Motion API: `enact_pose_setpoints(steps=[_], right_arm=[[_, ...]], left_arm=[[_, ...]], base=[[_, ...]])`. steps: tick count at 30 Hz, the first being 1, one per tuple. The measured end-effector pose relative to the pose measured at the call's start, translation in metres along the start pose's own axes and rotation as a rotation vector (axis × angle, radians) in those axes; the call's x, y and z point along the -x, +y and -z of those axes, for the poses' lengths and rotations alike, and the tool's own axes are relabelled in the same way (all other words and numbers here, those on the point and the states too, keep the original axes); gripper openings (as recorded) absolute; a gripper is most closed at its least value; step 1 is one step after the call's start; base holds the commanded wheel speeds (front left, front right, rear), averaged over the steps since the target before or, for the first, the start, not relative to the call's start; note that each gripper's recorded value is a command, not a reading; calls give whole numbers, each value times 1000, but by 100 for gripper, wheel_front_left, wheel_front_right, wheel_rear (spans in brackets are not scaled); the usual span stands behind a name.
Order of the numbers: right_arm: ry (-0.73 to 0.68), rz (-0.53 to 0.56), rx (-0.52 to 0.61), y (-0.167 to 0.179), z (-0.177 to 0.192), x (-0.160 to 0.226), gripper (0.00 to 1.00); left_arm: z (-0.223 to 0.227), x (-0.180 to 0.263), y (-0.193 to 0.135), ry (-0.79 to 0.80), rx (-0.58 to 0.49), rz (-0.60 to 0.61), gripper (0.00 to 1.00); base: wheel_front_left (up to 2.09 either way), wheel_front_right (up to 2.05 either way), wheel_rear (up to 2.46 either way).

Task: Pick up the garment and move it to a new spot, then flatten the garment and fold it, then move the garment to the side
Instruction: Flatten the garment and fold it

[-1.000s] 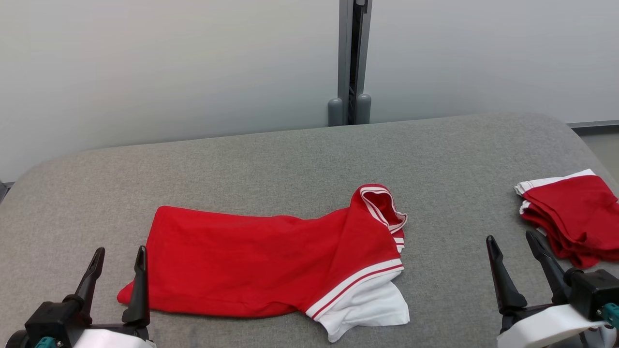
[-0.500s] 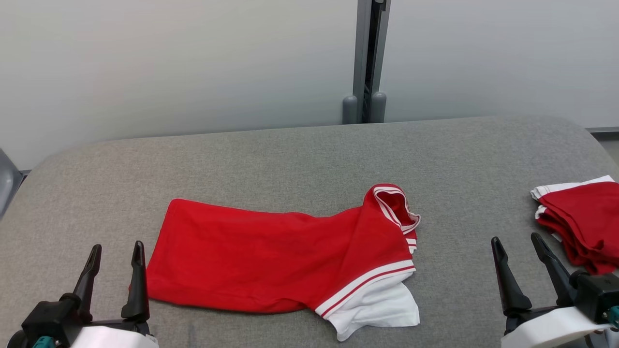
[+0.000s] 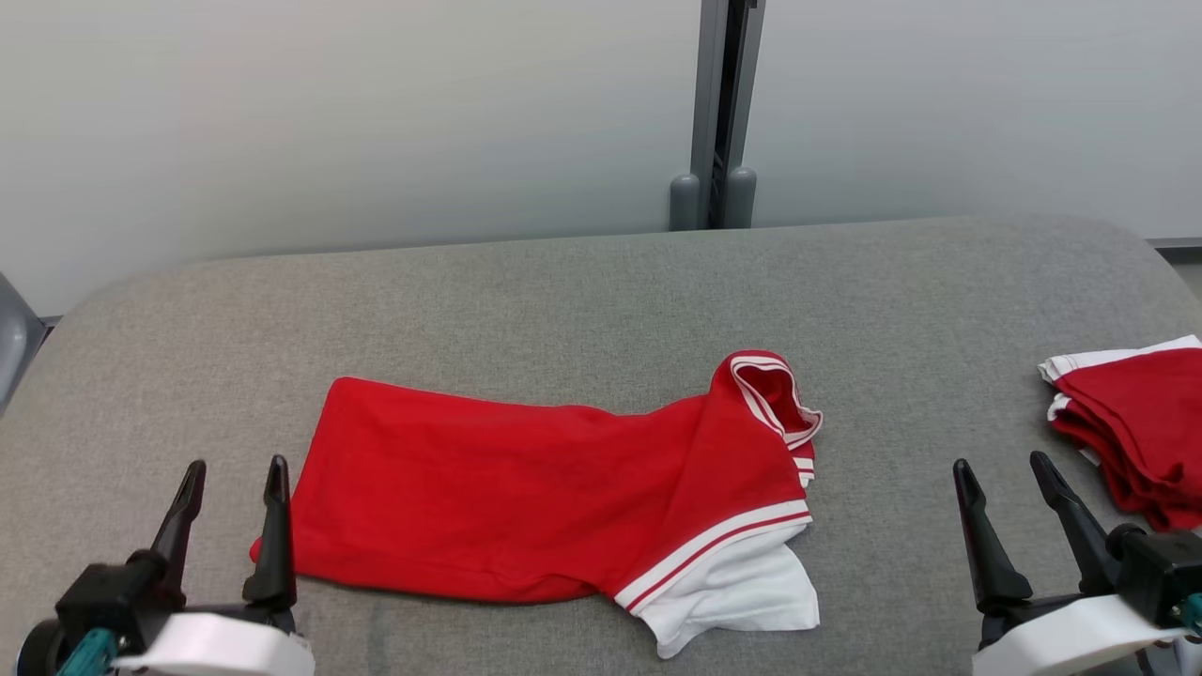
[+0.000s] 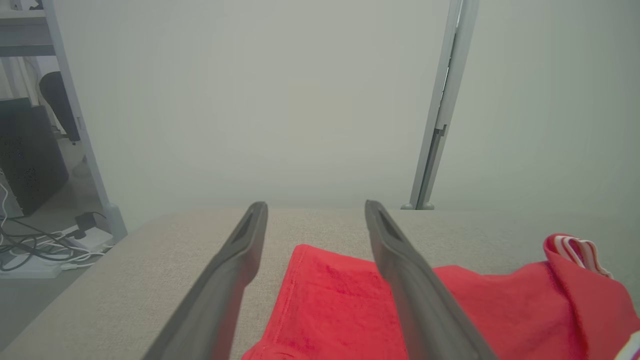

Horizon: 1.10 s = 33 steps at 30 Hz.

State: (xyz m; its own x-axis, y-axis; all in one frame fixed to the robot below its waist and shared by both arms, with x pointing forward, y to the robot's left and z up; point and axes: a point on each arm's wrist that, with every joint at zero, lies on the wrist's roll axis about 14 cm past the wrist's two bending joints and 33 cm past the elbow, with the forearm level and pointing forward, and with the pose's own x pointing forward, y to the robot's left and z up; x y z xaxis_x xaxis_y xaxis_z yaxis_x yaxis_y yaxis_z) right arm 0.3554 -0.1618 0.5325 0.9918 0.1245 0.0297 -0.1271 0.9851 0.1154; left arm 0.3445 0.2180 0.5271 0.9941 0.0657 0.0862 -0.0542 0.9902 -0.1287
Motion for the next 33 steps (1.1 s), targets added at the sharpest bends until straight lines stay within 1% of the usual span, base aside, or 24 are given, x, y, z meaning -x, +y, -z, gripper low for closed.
enact_pose_setpoints(steps=[2,4,5,6,7,8,9,17,22,24,25,26,27,28,29,30,33], right_arm=[[10,-4,-1,1,3,-2,100],[17,-12,-3,4,5,-5,100],[20,-16,-4,5,5,-6,100],[28,-24,-6,7,8,-11,100],[33,-28,-7,8,10,-14,100],[37,-29,-9,9,12,-17,100],[37,-29,-9,9,12,-17,100],[93,-25,-26,5,35,-36,100],[123,-12,-32,0,48,-42,100],[131,-6,-33,-2,51,-43,100],[134,-5,-33,-3,52,-43,100],[135,-3,-33,-3,53,-43,100],[135,-2,-34,-4,53,-44,100],[134,-1,-34,-4,53,-45,100],[133,-1,-34,-4,53,-45,100],[134,-1,-35,-4,54,-46,100],[134,-2,-41,-4,55,-46,100]], left_arm=[[3,-7,-2,24,-4,11,100],[14,-14,-3,81,10,22,100],[21,-16,-2,113,15,25,100],[43,-18,-1,201,28,31,100],[53,-20,0,242,33,33,100],[62,-22,2,276,44,32,100],[62,-22,2,276,44,32,100],[136,-32,30,544,103,-16,100],[163,-37,43,646,137,-39,100],[173,-34,44,693,148,-35,100],[176,-33,42,710,155,-30,96],[179,-34,40,724,161,-22,76],[180,-34,39,733,166,-16,46],[181,-36,39,735,171,-16,29],[181,-36,37,735,174,-9,2],[181,-37,37,734,175,-8,0],[180,-36,34,726,178,2,0]], base=[[0,0,0],[0,0,0],[0,0,0],[0,0,0],[0,0,0],[0,0,0],[0,0,0],[0,0,0],[0,0,0],[0,0,0],[0,0,0],[0,0,0],[0,0,0],[0,0,0],[0,0,0],[0,0,0],[0,0,0]])
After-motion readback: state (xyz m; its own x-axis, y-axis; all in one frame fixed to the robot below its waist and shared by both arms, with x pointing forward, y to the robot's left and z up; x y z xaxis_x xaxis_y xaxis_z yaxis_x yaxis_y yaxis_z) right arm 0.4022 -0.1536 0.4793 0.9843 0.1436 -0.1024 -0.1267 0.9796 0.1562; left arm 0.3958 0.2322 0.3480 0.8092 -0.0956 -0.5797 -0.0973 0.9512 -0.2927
